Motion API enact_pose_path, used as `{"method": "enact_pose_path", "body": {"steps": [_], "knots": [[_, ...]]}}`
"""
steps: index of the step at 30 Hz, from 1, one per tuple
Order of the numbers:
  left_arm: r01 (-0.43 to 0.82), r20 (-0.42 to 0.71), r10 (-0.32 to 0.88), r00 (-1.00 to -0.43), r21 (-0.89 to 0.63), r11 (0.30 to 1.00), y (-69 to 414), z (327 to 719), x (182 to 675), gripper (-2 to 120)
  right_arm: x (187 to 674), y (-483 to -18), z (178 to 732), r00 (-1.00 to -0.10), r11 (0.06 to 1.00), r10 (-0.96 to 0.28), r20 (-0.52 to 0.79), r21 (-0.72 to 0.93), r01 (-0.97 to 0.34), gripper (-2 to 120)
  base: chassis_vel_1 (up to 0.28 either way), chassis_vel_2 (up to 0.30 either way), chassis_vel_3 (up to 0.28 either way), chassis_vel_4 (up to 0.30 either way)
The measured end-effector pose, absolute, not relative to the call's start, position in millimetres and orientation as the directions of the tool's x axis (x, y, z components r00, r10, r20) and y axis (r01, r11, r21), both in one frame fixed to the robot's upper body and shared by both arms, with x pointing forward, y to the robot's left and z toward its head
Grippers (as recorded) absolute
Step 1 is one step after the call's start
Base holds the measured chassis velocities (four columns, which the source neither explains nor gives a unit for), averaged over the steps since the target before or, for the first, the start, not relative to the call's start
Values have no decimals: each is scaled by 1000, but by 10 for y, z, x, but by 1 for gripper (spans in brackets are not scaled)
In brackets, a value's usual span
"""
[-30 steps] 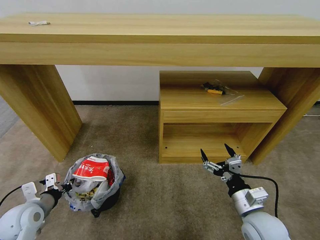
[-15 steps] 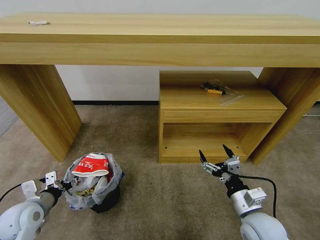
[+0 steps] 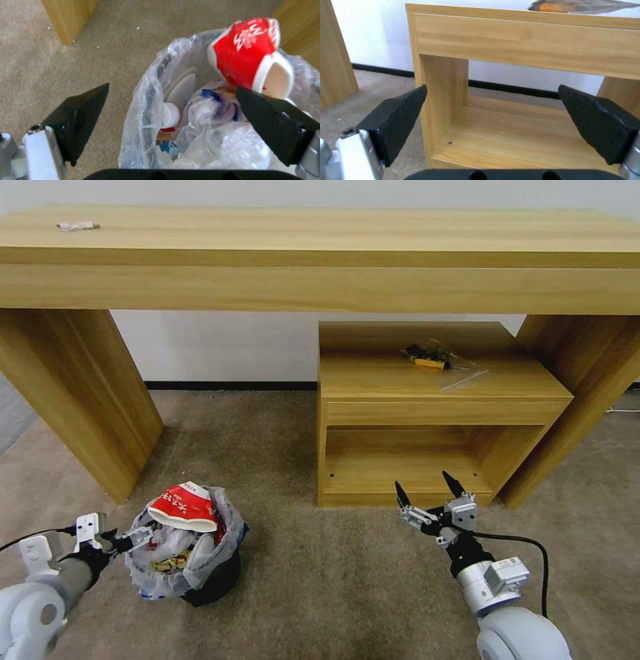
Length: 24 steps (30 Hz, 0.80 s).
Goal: Pick up the trash bin and place the garbage on the floor into it.
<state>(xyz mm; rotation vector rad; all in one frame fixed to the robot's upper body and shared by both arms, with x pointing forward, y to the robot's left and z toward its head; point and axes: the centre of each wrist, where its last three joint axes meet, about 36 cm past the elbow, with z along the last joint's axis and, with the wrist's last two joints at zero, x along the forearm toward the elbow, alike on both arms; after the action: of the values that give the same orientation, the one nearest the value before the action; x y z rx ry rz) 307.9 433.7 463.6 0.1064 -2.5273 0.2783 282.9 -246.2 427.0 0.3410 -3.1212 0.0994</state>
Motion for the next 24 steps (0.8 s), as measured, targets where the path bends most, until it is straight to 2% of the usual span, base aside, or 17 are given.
{"method": "enact_pose_path", "body": {"steps": [9, 13, 18, 24], "knots": [[-2, 475, 68, -878, -144, 990, 4585, 4799, 2824, 100, 2866, -2468, 4302, -976, 974, -218, 1, -61, -218, 100, 0, 0, 0, 0], [81, 374, 103, -922, -74, 994, 4589, 4833, 2669, 100, 2863, -2478, 4314, -976, 974, -218, 3, -62, -217, 100, 0, 0, 0, 0], [86, 271, 83, -959, 2, 996, 4445, 4871, 2515, 100, 2843, -2463, 4338, -977, 976, -212, 2, -57, -212, 100, 0, 0, 0, 0], [0, 165, -12, -986, 73, 997, 4080, 4751, 2312, 100, 2767, -2389, 4404, -984, 983, -179, -3, -53, -178, 100, 0, 0, 0, 0]]}}
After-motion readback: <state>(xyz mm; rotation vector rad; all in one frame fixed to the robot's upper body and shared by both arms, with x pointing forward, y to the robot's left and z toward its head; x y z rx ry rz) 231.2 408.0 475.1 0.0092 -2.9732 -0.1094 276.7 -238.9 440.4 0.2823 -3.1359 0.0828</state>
